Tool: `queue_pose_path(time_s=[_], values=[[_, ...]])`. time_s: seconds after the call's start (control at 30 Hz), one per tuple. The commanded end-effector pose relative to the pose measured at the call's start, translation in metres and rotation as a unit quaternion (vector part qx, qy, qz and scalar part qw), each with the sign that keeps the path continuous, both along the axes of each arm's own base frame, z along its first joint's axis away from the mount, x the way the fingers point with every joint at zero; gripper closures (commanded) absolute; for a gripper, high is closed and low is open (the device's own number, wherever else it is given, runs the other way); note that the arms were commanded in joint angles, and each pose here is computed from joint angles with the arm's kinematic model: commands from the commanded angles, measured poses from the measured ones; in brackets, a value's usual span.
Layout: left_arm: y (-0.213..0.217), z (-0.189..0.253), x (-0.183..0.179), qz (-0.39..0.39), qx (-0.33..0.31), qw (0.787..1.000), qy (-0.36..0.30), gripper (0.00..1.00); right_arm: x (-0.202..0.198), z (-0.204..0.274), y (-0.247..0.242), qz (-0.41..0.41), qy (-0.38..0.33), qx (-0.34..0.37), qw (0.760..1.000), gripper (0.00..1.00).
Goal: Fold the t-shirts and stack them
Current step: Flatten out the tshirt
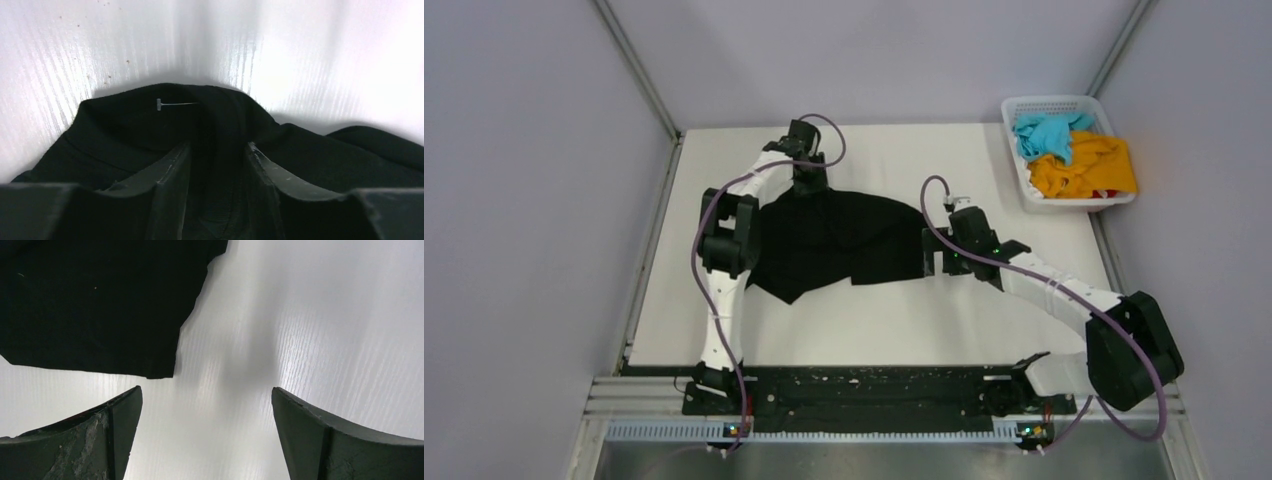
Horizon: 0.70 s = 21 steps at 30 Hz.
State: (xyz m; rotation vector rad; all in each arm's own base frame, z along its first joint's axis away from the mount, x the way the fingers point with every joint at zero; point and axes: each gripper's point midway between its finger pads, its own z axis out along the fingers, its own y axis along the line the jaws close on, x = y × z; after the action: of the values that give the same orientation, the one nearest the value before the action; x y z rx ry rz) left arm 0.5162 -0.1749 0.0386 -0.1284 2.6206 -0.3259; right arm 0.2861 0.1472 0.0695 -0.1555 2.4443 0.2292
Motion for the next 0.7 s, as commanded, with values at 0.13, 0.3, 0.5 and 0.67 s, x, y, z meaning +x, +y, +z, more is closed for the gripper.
queue_pose_path(time_s=[0.13,0.3,0.5,0.67], values=[[-0.002,0.017,0.007,0.024,-0.005,1.000,-0.009,1.00,0.010,0.003,0.022,0.010,-0.017,0.055,0.998,0.09],[0.003,0.039,0.007,0.040,-0.002,0.999,-0.033,1.00,0.024,-0.003,0.042,0.024,-0.021,0.077,0.997,0.11],[0.014,0.085,0.003,0.064,-0.004,0.993,-0.094,1.00,0.022,-0.026,0.073,0.073,0.021,0.088,0.993,0.28],[0.022,0.134,-0.003,0.080,-0.013,0.986,-0.146,1.00,0.019,-0.026,0.087,0.092,0.031,0.110,0.989,0.94]])
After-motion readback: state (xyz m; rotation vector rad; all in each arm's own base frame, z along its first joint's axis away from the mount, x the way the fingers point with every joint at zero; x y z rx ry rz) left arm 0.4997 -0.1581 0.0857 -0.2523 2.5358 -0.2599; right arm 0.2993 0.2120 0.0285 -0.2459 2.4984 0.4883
